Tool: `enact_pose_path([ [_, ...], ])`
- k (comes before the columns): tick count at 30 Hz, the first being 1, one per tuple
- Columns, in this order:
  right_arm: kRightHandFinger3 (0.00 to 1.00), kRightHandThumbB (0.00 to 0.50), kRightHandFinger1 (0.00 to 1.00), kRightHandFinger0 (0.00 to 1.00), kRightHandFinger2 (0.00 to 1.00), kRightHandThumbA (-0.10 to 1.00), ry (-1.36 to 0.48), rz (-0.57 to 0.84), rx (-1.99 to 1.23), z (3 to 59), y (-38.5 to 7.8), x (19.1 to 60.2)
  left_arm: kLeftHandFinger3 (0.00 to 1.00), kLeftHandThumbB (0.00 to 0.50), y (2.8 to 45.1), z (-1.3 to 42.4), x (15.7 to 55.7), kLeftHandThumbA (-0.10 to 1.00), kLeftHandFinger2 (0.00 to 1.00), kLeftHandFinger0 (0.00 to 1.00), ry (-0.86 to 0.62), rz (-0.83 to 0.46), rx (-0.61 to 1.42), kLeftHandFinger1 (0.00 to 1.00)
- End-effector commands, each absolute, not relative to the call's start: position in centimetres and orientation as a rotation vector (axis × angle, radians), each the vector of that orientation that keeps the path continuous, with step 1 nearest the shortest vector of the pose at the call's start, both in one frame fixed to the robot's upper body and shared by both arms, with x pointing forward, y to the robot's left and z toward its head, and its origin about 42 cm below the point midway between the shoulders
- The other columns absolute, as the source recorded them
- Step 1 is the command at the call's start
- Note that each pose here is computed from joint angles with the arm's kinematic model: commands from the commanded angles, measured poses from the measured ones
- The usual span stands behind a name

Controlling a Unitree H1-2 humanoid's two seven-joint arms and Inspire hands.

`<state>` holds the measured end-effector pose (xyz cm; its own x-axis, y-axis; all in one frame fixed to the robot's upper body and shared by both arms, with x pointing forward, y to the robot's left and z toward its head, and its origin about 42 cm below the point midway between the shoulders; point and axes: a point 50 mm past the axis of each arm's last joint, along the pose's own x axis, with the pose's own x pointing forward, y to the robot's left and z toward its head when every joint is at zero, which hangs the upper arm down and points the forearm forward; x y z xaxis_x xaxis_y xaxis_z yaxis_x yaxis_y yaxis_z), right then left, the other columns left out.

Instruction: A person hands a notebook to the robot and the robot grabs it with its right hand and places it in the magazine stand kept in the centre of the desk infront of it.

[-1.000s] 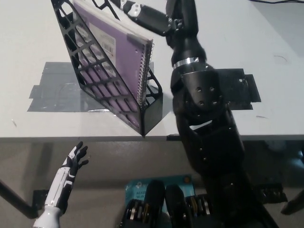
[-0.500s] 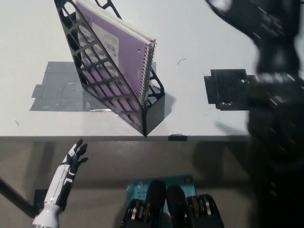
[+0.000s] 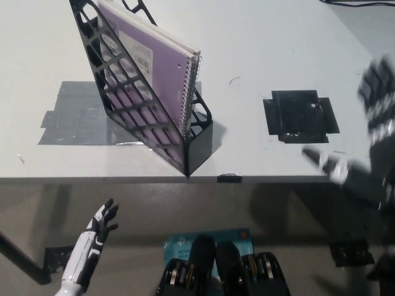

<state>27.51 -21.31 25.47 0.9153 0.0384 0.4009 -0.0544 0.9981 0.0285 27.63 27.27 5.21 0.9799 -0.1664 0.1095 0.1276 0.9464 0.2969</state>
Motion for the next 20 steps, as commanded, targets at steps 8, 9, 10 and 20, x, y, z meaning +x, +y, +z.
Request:
enact_pose_path([
  [8, 1.00, 0.246, 1.00, 1.00, 1.00, 1.00, -0.096, 0.164, 0.024, 15.2, -22.0, 24.9, 1.00, 0.500, 27.3, 4.3, 25.5, 1.00, 1.00, 0.96, -0.127, -0.158, 0.286, 1.00],
  [9, 1.00, 0.242, 1.00, 1.00, 1.00, 1.00, -0.068, 0.176, 0.025, 14.3, -21.9, 24.5, 1.00, 0.500, 27.4, 4.2, 25.4, 1.00, 1.00, 0.96, -0.122, -0.158, 0.283, 1.00],
  [10, 1.00, 0.238, 1.00, 1.00, 1.00, 1.00, -0.048, 0.181, 0.016, 13.7, -21.9, 24.3, 1.00, 0.500, 27.4, 4.1, 25.2, 1.00, 1.00, 0.96, -0.117, -0.158, 0.280, 1.00],
  [20, 1.00, 0.223, 1.00, 1.00, 1.00, 1.00, 0.068, 0.272, -0.037, 10.5, -20.8, 23.5, 1.00, 0.500, 27.4, 3.2, 24.2, 1.00, 1.00, 0.99, -0.086, -0.140, 0.232, 1.00],
])
